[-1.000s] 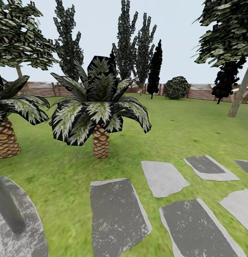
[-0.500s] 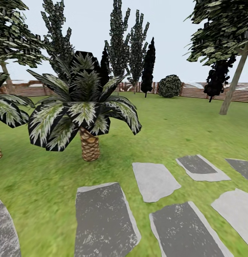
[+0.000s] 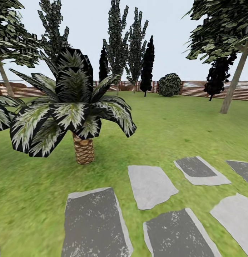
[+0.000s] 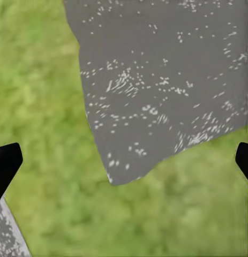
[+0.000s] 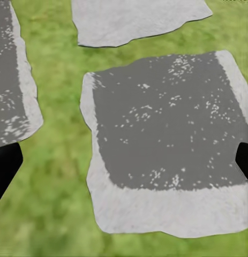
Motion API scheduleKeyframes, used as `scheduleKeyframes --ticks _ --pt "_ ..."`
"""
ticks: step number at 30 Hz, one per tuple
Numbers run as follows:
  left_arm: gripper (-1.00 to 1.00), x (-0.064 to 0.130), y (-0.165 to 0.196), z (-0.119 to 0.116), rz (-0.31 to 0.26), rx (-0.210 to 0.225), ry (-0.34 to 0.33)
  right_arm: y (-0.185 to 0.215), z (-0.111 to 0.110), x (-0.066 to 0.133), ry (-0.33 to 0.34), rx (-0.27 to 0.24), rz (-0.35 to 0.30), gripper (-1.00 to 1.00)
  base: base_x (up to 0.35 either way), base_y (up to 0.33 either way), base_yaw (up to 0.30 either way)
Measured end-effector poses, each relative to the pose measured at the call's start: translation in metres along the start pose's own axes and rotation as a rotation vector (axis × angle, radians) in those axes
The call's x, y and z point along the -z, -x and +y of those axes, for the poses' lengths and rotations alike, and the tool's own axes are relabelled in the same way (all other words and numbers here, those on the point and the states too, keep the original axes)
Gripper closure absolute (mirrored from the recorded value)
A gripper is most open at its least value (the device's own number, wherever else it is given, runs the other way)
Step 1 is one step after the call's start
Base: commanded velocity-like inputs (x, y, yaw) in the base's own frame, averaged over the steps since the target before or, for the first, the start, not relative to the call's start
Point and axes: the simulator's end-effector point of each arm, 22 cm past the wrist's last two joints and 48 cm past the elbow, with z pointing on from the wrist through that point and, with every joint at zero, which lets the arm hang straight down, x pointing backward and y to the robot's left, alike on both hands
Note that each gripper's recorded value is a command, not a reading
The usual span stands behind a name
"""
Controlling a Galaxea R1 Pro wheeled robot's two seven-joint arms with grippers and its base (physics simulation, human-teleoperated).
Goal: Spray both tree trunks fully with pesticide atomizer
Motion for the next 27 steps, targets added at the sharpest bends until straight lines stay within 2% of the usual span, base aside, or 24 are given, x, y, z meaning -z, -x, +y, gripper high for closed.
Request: scheduleKeyframes --ticks 27 --pt "-1.00 -0.0003 -0.0019 0.0001 0.004 0.000 0.000 -0.0014 0.0018 -0.0001 0.003 -0.001 0.004 -1.00 0.251 -0.234 0.000"
